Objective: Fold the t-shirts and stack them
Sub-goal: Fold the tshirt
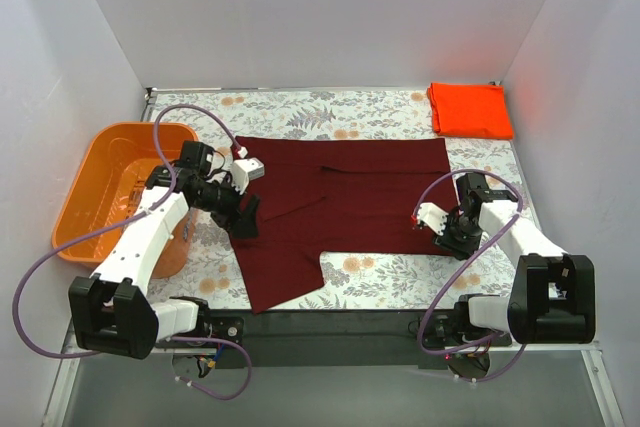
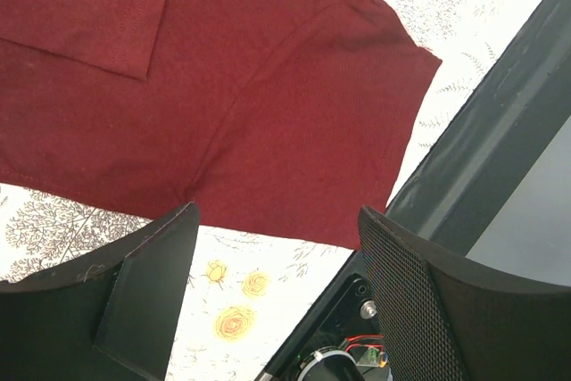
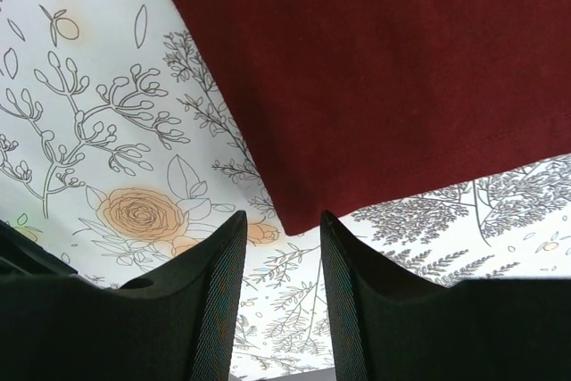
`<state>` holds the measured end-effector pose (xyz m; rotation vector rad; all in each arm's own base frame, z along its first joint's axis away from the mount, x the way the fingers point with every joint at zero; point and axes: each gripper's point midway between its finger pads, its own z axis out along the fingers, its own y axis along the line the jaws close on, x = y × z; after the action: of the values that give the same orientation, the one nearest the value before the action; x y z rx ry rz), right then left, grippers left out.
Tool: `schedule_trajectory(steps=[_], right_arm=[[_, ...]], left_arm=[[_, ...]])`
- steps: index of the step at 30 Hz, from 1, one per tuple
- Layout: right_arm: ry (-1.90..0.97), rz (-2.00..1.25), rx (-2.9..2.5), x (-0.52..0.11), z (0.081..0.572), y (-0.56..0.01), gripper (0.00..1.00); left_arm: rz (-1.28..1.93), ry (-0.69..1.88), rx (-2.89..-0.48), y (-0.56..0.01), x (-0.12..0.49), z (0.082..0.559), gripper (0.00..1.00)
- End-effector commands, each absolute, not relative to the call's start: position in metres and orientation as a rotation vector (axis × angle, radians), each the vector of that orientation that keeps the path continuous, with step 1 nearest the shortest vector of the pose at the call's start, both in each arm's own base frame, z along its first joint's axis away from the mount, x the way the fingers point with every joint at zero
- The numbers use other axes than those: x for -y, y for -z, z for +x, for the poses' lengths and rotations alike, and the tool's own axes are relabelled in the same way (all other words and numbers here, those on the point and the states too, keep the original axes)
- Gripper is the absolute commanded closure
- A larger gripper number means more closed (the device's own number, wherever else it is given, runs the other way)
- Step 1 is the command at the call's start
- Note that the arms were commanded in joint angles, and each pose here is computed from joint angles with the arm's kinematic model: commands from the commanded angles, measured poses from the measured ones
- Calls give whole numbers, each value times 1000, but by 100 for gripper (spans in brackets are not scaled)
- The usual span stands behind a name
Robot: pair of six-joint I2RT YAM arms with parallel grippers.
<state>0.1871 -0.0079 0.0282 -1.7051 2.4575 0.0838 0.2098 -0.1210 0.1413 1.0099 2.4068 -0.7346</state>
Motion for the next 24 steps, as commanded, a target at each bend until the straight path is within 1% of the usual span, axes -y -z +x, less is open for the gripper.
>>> schedule_trajectory(steps=[1,8,9,10,12,15,16,20,24], right_arm=[[-100,-1751,-2431,6,184,-24,55],[-73,-1751,-2431,8,186,-8,55],[-59,-1756,-2426,9,187,-6,55],[-45,-1751,-2413,9,190,-4,58],[-52,-1761,-2417,10,185,2,66],[-36,-1767,-2424,12,181,7,87],[-26,-1763,-2421,13,182,6,98],[-1,-1726,-2394,10,193,-7,99],[-27,-1694,-2345,1,207,-34,99]], left_arm=[[1025,748,-2387,-140,125,214,29],[1022,741,-2420,-132,122,211,29],[1025,736,-2423,-132,121,210,29],[1037,732,-2421,-130,120,209,29],[1056,724,-2426,-127,118,202,29],[1096,687,-2439,-120,112,195,30],[1111,666,-2443,-118,109,192,30],[1156,646,-2453,-114,104,184,32],[1225,674,-2428,-117,105,176,38]])
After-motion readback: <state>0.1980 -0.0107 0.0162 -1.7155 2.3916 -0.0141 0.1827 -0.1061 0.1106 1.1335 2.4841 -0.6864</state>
